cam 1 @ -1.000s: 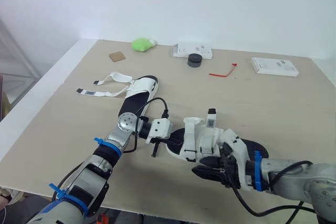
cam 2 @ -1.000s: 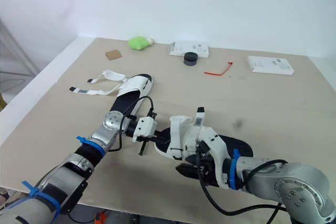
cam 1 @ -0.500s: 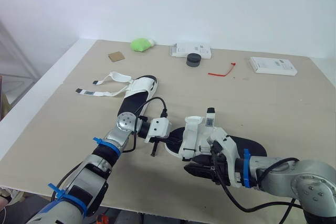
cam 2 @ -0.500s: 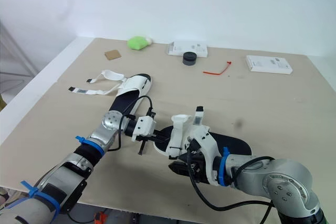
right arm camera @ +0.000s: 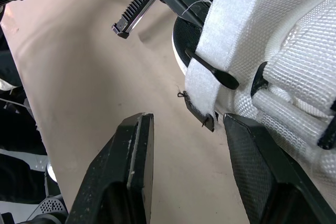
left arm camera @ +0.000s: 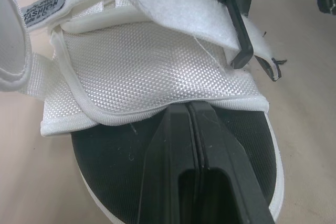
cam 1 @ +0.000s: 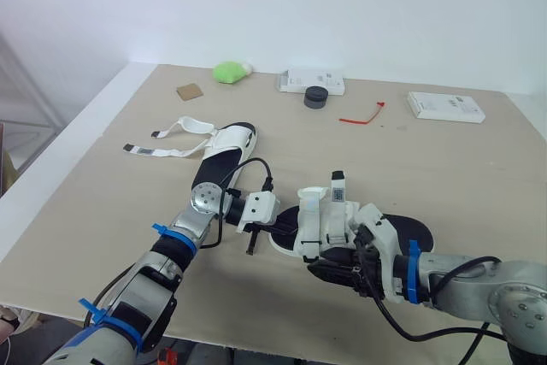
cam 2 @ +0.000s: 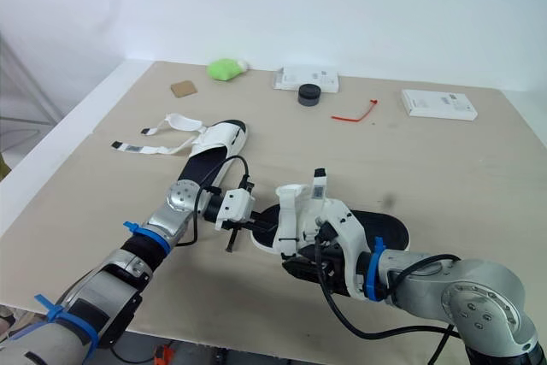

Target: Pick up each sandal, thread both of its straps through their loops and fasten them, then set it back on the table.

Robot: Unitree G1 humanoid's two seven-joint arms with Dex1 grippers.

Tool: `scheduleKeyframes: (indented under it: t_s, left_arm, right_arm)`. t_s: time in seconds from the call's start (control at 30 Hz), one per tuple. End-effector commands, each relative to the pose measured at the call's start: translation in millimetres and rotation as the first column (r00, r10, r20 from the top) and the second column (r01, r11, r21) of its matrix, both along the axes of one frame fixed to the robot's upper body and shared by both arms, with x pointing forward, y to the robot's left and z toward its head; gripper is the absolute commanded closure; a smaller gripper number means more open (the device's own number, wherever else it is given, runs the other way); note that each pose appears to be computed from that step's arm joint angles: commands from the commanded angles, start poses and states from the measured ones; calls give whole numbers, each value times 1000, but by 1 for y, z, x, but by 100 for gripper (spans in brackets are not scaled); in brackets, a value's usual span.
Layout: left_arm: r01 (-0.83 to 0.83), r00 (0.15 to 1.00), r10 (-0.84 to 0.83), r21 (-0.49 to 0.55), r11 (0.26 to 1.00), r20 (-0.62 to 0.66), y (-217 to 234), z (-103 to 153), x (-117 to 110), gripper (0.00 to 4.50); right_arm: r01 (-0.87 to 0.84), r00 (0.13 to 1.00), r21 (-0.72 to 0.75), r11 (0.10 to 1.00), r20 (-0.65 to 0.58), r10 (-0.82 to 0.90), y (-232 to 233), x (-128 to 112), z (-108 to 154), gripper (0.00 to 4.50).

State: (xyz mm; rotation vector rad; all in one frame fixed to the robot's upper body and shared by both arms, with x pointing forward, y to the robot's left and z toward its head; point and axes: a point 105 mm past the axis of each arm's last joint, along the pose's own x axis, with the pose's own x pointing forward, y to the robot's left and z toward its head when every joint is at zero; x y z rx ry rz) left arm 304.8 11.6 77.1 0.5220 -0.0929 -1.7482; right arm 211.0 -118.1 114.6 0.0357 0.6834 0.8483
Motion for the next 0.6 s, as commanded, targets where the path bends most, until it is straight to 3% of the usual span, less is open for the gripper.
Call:
scheduleKeyframes:
  t_s: [0.03,0.37,0.47,0.57,0.6]
  left_arm:
    - [29,981,26,276,961,-193,26,-74,-25,450]
    - [29,981,26,276,961,-193,25,-74,-25,450]
    - [26,981,29,277,961,-192,26,-74,-25,450]
    - [25,981,29,275,961,-192,26,-74,-25,450]
    - [25,981,29,275,961,-192,26,-74,-25,450]
  right_arm:
    - [41,995,44,998,86,-45,7,10,13,215]
    - [71,997,172,982,-22,-68,17,13,6,215]
    - [63,998,176,982,-25,-59,16,13,8,299]
    - [-4,999,200,980,-45,13,19,1,13,432]
    - [-21,998,208,978,-49,32,20,-2,14,444]
